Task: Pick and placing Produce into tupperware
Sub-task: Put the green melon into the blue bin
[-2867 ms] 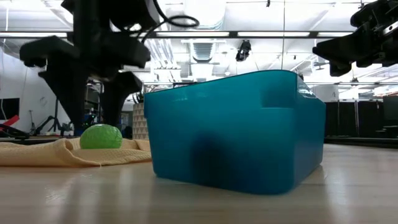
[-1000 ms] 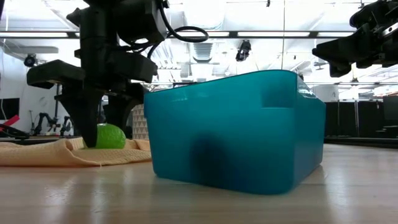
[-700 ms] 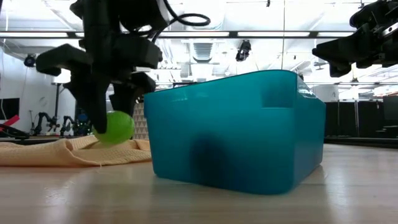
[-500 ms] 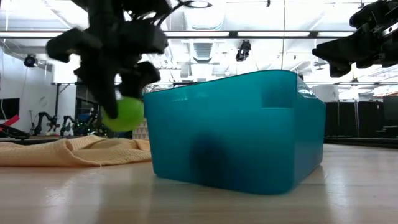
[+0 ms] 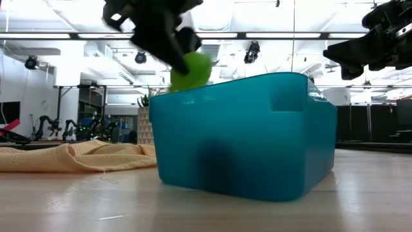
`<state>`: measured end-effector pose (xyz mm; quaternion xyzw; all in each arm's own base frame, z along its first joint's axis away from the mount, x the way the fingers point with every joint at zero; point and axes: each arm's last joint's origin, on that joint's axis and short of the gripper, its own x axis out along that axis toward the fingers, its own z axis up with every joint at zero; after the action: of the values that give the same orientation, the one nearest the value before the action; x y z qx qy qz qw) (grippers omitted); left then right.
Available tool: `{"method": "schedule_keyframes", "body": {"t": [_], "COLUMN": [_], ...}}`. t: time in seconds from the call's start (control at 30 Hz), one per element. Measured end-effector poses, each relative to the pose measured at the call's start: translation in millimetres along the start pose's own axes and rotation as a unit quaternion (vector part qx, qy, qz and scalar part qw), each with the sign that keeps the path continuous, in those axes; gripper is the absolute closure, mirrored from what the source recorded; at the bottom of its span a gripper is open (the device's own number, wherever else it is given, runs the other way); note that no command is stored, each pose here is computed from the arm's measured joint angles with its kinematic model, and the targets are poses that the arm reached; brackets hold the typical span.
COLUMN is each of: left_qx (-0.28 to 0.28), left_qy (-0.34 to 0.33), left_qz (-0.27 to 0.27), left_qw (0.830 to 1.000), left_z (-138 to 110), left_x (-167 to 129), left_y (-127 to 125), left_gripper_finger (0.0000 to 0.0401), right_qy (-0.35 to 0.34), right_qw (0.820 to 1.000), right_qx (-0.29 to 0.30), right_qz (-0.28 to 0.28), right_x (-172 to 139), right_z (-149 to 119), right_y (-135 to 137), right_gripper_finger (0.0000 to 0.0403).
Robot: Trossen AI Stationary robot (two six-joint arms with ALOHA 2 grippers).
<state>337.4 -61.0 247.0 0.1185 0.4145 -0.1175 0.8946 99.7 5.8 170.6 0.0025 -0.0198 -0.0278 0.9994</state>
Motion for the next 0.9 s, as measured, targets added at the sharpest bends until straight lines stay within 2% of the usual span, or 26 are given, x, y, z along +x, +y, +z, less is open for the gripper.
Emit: {"method": "schedule_keyframes", "body": {"t": [0.27, 0.4, 0.63, 0.9], "left_qx": [0.035, 0.042, 0.052, 0.051], "left_qy": [-0.165, -0.214, -0.253, -0.240], "left_qz": [0.005, -0.007, -0.011, -0.026], "left_qw": [0.986, 0.976, 0.966, 0.969], "left_z": [25.1, 31.3, 34.5, 26.3], "left_x": [1.8, 8.4, 39.9, 72.6], "left_y": [2.7, 2.3, 0.4, -2.6], "left_gripper_finger": [0.0196, 0.0196, 0.0196, 0.0196], "right_qy": [0.000, 0.000, 0.000, 0.000], "right_qw": [1.000, 1.000, 1.000, 1.000], "right_qx": [0.000, 0.000, 0.000, 0.000], "right_qz": [0.000, 0.000, 0.000, 0.000], "right_x": [0.0, 0.0, 0.0, 0.0], "right_z": [0.0, 0.0, 0.0, 0.0], "right_y": [0.0, 0.0, 0.0, 0.0], "right_gripper_finger": [0.0339, 0.0339, 0.0339, 0.0339]}}
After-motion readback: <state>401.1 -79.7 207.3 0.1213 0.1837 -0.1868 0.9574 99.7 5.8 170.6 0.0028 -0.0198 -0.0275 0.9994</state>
